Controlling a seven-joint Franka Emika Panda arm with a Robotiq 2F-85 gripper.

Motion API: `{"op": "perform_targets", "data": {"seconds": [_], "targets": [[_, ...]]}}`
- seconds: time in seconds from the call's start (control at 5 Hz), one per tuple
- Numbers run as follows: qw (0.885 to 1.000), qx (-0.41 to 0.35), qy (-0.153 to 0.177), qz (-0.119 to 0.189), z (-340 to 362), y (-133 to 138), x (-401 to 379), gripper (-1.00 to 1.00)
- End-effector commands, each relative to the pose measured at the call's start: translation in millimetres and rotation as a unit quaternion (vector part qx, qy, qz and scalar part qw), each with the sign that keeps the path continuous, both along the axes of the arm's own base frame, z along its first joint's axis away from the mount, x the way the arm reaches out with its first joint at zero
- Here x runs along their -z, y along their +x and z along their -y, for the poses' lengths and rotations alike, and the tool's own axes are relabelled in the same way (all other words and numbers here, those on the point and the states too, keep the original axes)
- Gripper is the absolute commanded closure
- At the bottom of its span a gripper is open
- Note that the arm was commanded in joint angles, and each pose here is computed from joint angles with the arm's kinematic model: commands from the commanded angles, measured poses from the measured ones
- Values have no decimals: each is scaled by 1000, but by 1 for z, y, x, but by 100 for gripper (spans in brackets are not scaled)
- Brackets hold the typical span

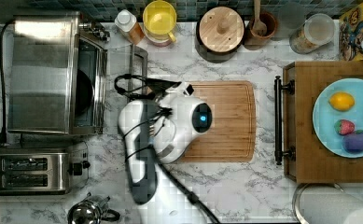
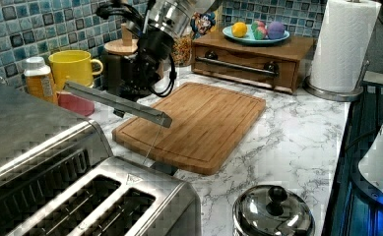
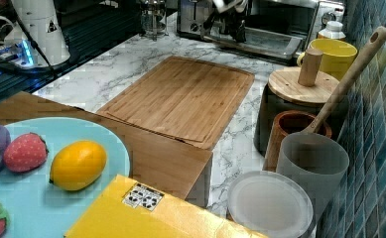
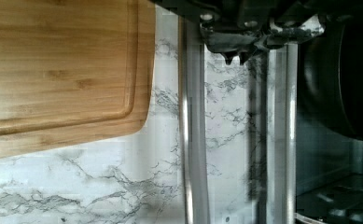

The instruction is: Close the oven.

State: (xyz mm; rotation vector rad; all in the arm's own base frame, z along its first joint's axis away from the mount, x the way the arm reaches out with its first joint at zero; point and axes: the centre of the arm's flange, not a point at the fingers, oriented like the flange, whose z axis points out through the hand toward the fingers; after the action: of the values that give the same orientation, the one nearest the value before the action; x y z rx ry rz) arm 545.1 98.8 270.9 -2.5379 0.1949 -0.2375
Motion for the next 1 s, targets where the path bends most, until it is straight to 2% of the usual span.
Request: {"op": "perform_targets", "data": {"seconds": [0.2,0.4,0.6,1.0], "targets": [[992,-79,-52,88,-222,8,-164,100],[989,-35,-117,83,-224,15,-202,100],[981,-1,-164,100,-225,15,-228,100],[975,23,-190,110,-229,2,-252,100]]}}
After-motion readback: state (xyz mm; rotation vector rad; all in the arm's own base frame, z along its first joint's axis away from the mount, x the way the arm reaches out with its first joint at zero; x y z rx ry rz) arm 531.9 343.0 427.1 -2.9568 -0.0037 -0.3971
